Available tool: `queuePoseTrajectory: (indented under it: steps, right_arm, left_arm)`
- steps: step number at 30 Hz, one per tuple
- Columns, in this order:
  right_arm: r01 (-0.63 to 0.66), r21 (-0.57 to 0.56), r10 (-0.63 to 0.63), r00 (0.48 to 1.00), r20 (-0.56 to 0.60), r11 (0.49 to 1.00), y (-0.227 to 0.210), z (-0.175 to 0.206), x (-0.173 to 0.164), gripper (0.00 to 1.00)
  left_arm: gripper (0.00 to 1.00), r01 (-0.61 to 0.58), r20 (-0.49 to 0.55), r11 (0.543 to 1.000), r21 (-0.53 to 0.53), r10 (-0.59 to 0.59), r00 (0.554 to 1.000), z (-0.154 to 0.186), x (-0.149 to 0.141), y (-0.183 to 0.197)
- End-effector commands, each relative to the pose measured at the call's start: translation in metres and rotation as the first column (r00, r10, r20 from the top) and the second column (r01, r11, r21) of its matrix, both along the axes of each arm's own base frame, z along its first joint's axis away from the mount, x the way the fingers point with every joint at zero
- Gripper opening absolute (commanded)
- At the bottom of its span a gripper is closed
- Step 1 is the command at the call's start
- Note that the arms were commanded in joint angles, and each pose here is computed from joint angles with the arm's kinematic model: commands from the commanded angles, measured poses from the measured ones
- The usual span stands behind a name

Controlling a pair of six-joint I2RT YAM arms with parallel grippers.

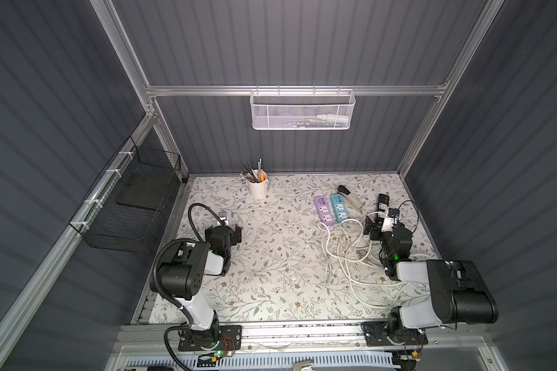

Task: Unwrap the cord wrapped around the power strip
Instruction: Reset both arms

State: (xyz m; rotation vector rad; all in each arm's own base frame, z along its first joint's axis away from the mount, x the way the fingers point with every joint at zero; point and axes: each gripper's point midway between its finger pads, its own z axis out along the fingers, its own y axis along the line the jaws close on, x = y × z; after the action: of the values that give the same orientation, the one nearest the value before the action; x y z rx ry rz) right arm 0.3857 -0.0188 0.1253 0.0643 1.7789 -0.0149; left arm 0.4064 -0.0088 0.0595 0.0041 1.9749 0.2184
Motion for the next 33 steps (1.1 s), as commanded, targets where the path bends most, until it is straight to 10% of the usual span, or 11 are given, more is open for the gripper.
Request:
queuePoseTrajectory:
  steps: [1, 33]
  right_arm:
    - [-0.065, 0.026, 0.066, 0.998, -0.024, 0.998, 0.007, -0.005, 0.000, 0.99]
    - [-0.048, 0.043, 0.049, 0.998, -0.032, 0.998, 0.002, -0.005, 0.001, 0.99]
  left_arm:
    - [1.00, 0.009, 0.017, 1.000, -0.029, -0.009, 1.000, 0.007, 0.009, 0.000]
    - [1.00, 0.005, 0.018, 1.000, -0.030, -0.004, 1.000, 0.007, 0.007, 0.001]
